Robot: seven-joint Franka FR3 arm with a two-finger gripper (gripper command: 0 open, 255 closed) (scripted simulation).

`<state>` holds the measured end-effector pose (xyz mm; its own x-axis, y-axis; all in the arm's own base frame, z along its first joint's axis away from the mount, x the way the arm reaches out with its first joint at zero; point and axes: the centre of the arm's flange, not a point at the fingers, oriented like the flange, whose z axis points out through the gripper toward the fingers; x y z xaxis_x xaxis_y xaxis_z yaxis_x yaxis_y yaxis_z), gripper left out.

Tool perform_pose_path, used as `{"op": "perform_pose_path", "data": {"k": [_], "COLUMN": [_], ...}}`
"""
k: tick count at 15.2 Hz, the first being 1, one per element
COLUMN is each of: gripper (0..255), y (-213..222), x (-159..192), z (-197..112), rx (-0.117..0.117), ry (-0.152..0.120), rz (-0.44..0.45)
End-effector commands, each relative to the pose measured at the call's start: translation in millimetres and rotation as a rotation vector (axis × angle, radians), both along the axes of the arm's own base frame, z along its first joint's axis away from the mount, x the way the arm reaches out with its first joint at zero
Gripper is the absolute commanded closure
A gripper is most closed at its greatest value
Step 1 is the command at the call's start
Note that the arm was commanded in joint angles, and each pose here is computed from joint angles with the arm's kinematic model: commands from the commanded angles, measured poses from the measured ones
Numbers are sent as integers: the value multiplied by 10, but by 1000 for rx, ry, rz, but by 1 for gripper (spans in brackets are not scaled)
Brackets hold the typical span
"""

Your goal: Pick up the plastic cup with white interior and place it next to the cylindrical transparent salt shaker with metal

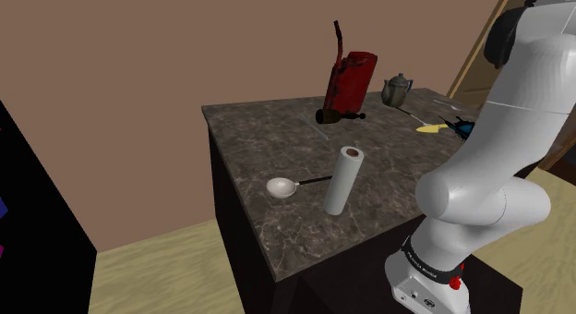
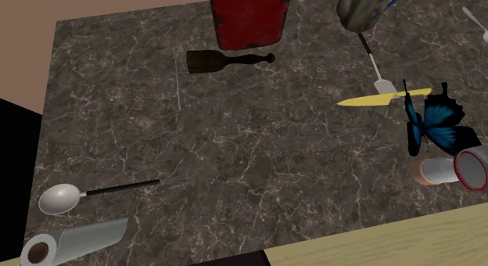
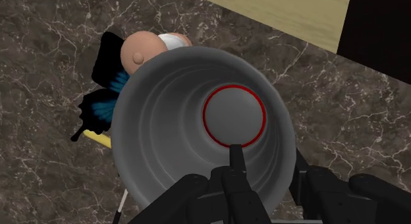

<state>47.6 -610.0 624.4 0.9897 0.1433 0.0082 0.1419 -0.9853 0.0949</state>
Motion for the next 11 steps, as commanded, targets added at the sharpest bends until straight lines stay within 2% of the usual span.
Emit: {"op": "perform_pose_path", "data": {"k": [1, 11], "gripper": [255, 255], "y": [-19, -19], "x": [-35, -35], "z": [-92, -620], "rx": [-1, -1], "ry": [0, 0], "rz": [1, 1]}}
